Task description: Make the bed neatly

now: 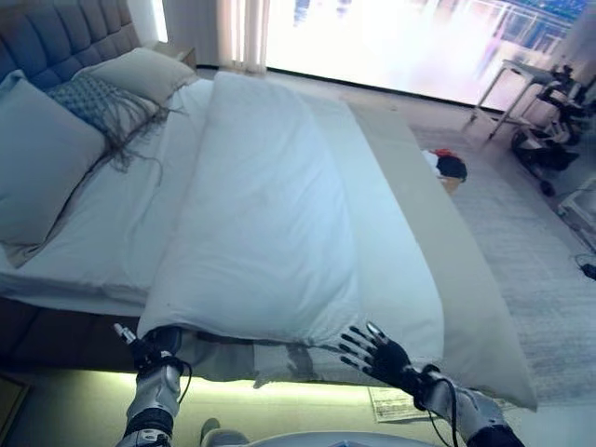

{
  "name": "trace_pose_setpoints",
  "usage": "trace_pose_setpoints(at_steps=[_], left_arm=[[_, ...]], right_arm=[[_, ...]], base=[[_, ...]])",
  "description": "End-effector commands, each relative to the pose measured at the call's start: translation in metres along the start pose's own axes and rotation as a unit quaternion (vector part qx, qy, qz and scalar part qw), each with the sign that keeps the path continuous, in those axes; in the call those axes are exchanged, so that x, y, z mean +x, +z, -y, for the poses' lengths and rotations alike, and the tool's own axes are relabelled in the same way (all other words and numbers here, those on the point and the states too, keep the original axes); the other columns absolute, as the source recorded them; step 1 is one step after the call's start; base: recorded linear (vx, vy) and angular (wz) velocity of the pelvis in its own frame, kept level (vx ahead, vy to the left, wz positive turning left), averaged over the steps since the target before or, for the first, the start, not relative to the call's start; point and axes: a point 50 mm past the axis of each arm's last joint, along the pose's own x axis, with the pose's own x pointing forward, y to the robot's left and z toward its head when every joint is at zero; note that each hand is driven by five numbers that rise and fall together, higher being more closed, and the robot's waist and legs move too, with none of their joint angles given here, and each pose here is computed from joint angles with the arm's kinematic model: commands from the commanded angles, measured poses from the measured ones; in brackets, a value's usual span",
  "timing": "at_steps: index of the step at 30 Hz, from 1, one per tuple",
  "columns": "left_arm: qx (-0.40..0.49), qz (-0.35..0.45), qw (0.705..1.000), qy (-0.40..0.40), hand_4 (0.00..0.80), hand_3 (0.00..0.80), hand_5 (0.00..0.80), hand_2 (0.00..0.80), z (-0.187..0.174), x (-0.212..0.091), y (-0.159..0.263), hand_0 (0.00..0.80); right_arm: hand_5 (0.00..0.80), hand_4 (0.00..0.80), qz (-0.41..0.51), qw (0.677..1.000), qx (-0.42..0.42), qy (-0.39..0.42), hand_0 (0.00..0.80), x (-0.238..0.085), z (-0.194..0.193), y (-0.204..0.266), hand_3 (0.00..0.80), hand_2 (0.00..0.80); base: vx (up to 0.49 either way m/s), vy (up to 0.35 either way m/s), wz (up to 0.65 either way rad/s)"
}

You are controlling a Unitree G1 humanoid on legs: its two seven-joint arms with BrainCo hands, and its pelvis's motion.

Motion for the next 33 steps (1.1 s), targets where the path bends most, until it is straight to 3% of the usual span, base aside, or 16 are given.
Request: trace_pose_setpoints(at_steps=[1, 5, 11, 16, 22, 33], left_arm=[[-0.011, 0.066, 0.99, -0.121, 0.0, 0.0, 0.0, 0.0, 0.054, 0.013, 0.043, 0.0], [-0.017, 0.089, 0.987, -0.13, 0.0, 0.0, 0.0, 0.0, 0.064, 0.013, 0.064, 0.0], [-0.021, 0.111, 0.984, -0.14, 0.0, 0.0, 0.0, 0.0, 0.075, 0.011, 0.085, 0.0], [-0.025, 0.13, 0.981, -0.145, 0.0, 0.0, 0.0, 0.0, 0.084, 0.009, 0.1, 0.0], [-0.024, 0.184, 0.969, -0.162, 0.0, 0.0, 0.0, 0.0, 0.102, 0.0, 0.128, 0.0], [-0.008, 0.321, 0.93, -0.179, 0.0, 0.0, 0.0, 0.0, 0.144, -0.05, 0.217, 0.0]], right_arm=[[0.0, 0.0, 0.043, 0.998, 0.027, -0.02, 0.0, -0.012, 0.026, 0.009, 0.0, 0.0], [0.0, 0.0, 0.065, 0.99, 0.092, -0.081, 0.0, -0.032, 0.063, -0.003, 0.0, 0.0], [0.0, 0.0, 0.062, 0.98, 0.129, -0.137, 0.0, -0.046, 0.088, -0.017, 0.0, 0.0], [0.0, 0.0, 0.068, 0.969, 0.177, -0.16, 0.0, -0.041, 0.09, -0.025, 0.0, 0.0], [0.0, 0.0, 0.063, 0.967, 0.18, -0.169, 0.0, -0.032, 0.086, -0.028, 0.0, 0.0], [0.0, 0.0, 0.099, 0.961, 0.181, -0.186, 0.0, -0.043, 0.096, -0.011, 0.0, 0.0]], base=[[-0.08, 0.064, 0.0], [-0.084, 0.058, -0.05], [-0.089, 0.034, -0.03], [-0.084, 0.008, -0.02], [-0.063, 0.003, -0.04], [-0.037, 0.026, -0.12]])
